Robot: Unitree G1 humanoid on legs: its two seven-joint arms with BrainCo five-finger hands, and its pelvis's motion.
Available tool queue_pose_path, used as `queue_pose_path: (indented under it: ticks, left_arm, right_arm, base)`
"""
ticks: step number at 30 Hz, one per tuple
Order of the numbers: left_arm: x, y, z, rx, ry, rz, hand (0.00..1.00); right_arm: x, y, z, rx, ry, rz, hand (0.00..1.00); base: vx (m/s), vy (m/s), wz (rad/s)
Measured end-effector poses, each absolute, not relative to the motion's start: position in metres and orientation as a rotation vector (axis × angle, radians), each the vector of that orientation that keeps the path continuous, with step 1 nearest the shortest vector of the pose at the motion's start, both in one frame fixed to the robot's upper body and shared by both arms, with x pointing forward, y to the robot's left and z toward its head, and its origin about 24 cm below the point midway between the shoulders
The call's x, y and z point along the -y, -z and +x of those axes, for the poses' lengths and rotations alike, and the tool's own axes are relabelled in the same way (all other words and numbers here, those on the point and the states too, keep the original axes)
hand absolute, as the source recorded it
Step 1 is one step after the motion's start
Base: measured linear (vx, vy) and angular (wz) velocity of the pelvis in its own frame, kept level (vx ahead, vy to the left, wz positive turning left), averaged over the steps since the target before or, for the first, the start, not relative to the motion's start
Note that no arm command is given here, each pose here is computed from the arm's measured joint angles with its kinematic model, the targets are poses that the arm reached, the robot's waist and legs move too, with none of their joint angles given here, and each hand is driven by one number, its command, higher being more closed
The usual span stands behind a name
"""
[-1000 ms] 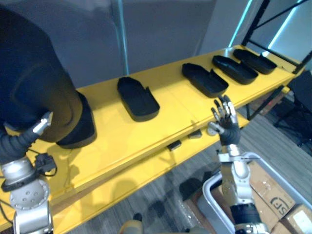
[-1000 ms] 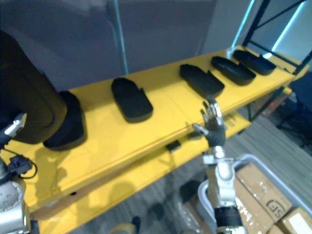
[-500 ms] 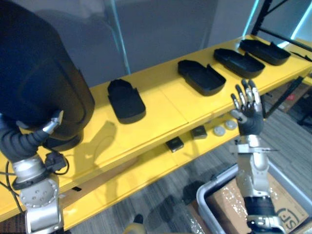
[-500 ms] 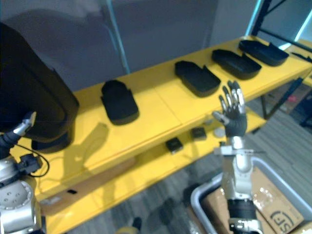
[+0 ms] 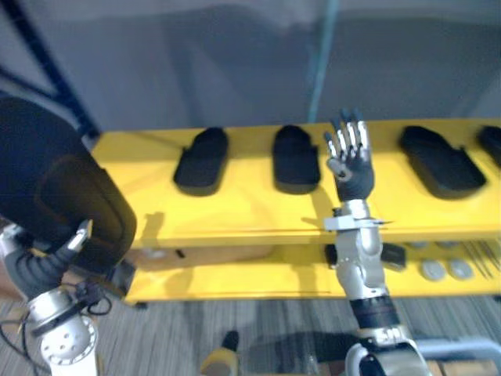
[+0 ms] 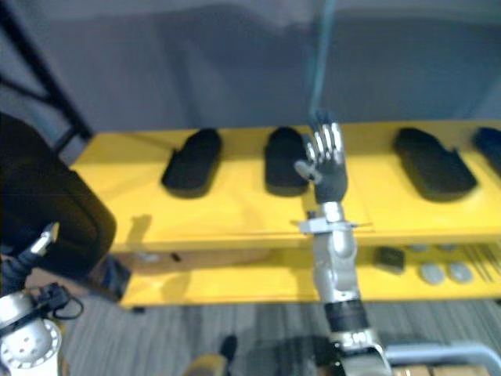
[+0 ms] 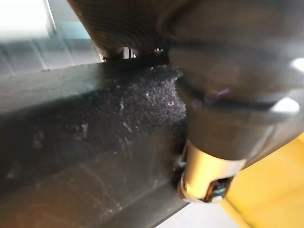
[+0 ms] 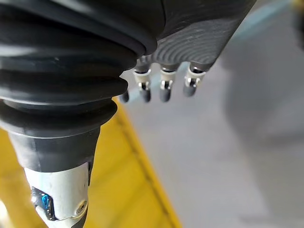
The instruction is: Walk over and take plastic housings, then place them on the shelf
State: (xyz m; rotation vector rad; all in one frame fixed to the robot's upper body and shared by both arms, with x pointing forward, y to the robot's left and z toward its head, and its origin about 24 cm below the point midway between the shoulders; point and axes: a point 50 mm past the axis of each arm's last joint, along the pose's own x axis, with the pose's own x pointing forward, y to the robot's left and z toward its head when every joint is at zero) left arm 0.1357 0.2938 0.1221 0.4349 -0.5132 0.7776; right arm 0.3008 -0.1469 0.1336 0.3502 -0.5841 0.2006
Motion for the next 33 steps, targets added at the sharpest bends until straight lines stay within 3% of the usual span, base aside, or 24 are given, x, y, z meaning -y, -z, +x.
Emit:
queue_pose_path:
  ticks: [4,16,33]
  left_arm:
    - [-0.291,-0.122,0.121,0.52,-0.792,0.412,1.0]
    - [-0.263,-0.127,0.142,0.559,-0.594,0.361,1.0]
    - [-0.264,-0.158,0.169,0.701,-0.566,0.466,1.0]
  right_arm:
    - [0.15,-0.126,0.296,0.587,-0.219,0.355,0.0]
    - [0.145,-0.099,0.279,0.512,-0.147,0.439,0.0]
    - [0.149,-0.124,0.269,0.631,-0.13,0.286,0.0]
  base:
    - [0.11,0.148,0.0]
    - [0.08,0.019,0.05]
    - [-0.01,0.07,0.23]
